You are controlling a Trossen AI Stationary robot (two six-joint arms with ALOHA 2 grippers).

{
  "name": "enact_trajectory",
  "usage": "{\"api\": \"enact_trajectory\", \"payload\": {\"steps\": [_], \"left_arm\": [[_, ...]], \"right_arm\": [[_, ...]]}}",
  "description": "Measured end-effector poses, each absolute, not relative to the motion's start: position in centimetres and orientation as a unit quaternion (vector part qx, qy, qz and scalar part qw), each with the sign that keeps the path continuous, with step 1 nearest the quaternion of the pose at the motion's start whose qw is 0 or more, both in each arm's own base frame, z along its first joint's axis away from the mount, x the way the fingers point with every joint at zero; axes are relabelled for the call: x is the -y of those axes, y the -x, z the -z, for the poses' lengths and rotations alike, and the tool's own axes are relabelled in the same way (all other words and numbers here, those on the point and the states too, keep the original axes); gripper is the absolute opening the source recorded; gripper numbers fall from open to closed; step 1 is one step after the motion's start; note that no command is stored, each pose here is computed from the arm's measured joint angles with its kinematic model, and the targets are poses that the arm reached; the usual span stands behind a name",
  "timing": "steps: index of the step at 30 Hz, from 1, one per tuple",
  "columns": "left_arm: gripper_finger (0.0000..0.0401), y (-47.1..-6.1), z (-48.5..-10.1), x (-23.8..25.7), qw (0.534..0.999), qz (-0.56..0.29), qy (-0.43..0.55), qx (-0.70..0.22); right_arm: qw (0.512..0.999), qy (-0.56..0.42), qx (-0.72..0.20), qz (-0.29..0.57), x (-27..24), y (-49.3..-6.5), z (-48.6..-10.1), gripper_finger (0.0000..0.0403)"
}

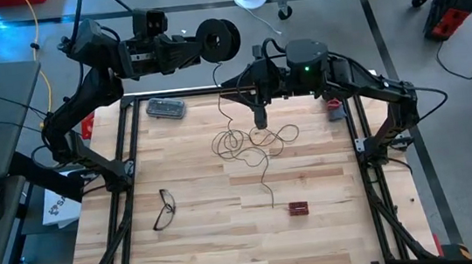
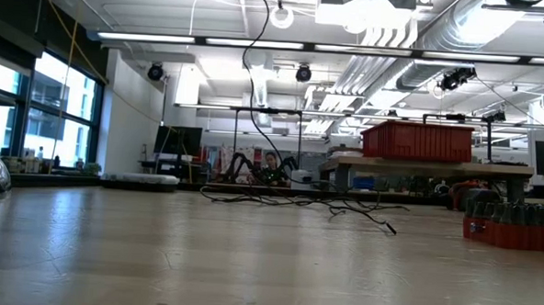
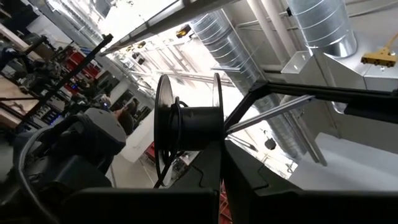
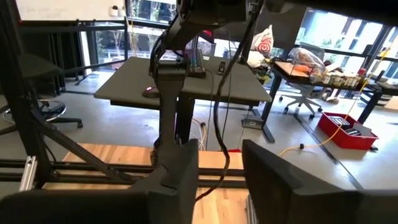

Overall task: Coil cords
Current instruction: Uncoil the black wire from the spool

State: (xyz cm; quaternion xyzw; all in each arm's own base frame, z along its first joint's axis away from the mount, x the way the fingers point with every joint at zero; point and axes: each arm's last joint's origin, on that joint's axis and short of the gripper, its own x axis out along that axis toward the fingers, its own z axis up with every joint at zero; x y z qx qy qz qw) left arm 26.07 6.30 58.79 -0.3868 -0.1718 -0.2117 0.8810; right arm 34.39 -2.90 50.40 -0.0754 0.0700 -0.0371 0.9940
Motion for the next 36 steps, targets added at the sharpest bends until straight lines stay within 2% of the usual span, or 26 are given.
{"api": "enact_trajectory", "payload": {"steps": [4,7,36], "left_arm": [[0.0001,-26.07,-58.79,-6.30,0.881,0.212,0.387,0.172],[0.0001,-26.07,-58.79,-6.31,0.881,0.211,0.386,0.172],[0.0001,-26.07,-58.79,-6.32,0.881,0.210,0.387,0.173]], "right_arm": [[0.994,0.075,-0.069,0.037,2.90,-34.41,-50.41,0.0074],[0.995,0.075,-0.059,0.039,2.91,-34.43,-50.62,0.0064],[0.995,0.067,-0.063,0.032,2.91,-34.87,-50.26,0.0059]]}}
